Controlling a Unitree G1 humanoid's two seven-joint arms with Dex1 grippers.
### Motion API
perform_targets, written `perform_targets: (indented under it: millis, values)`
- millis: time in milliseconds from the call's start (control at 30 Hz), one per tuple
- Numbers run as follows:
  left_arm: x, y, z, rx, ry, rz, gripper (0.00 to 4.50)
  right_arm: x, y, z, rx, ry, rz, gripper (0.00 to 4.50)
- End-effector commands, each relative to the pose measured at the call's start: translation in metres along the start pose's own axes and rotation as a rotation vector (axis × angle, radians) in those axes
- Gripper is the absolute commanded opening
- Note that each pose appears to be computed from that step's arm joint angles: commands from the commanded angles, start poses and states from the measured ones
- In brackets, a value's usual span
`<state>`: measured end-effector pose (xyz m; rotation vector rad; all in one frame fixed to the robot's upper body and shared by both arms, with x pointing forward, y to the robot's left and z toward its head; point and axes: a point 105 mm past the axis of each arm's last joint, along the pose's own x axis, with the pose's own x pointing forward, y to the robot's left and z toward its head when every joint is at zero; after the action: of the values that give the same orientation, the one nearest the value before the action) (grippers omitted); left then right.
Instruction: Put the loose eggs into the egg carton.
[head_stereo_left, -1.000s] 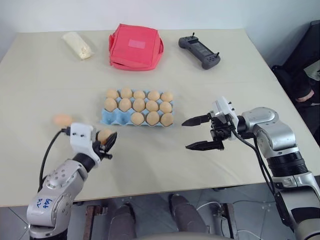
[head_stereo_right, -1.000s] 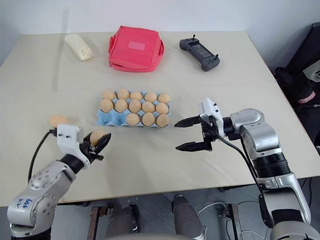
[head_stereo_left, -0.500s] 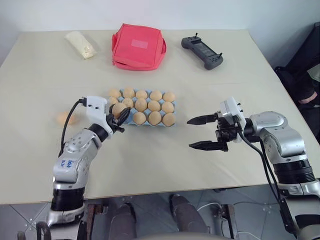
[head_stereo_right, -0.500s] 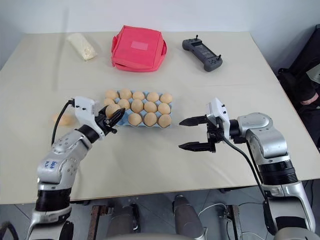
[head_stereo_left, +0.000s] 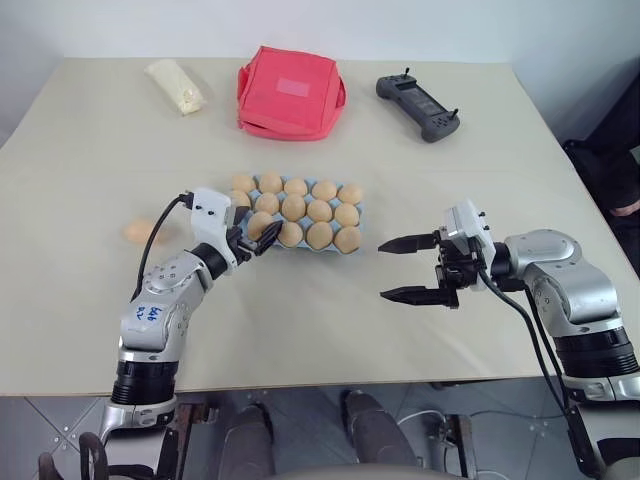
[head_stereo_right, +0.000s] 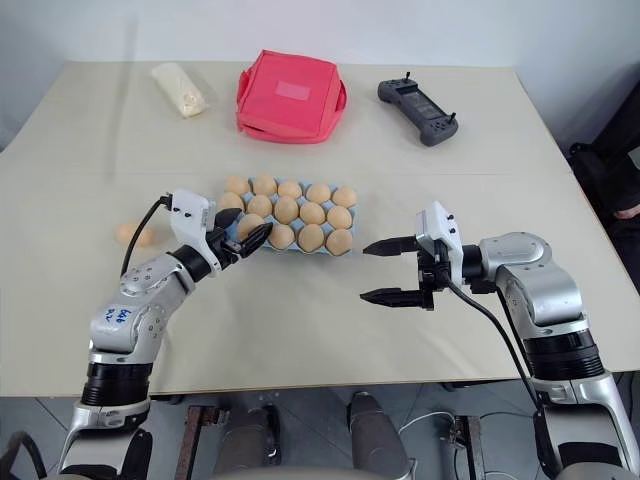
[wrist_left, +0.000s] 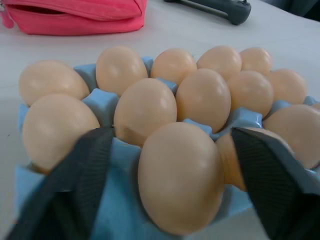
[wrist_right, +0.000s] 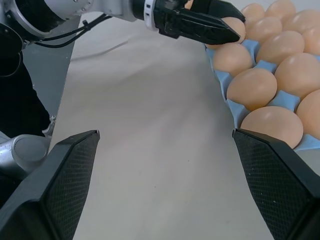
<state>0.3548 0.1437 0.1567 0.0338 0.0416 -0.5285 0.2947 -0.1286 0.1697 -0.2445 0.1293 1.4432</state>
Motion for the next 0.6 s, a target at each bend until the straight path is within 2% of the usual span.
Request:
perform_targets:
  millis: [33,133,200,367,600]
  values:
    - [-0.009,0.0,0.02,0.06,-0.046,0.023,4.48,-0.004,-0.001,0.012,-0.04,-0.025,-0.008,4.5]
    - [-0.026,-0.002,0.029,0.044,-0.066,-0.008,4.48,-0.005,-0.001,0.012,-0.043,-0.027,-0.008,4.5]
    - [-0.047,0.008,0.031,0.052,-0.056,0.027,4.48,-0.007,-0.002,0.012,-0.045,-0.027,-0.01,4.5]
    - [-0.105,0.047,0.021,0.061,0.01,0.214,4.48,-0.009,-0.004,0.011,-0.044,-0.025,-0.016,4.5]
    - [-0.16,0.067,-0.004,0.022,0.074,0.318,4.48,-0.008,-0.01,0.009,-0.043,-0.026,0.0,4.5]
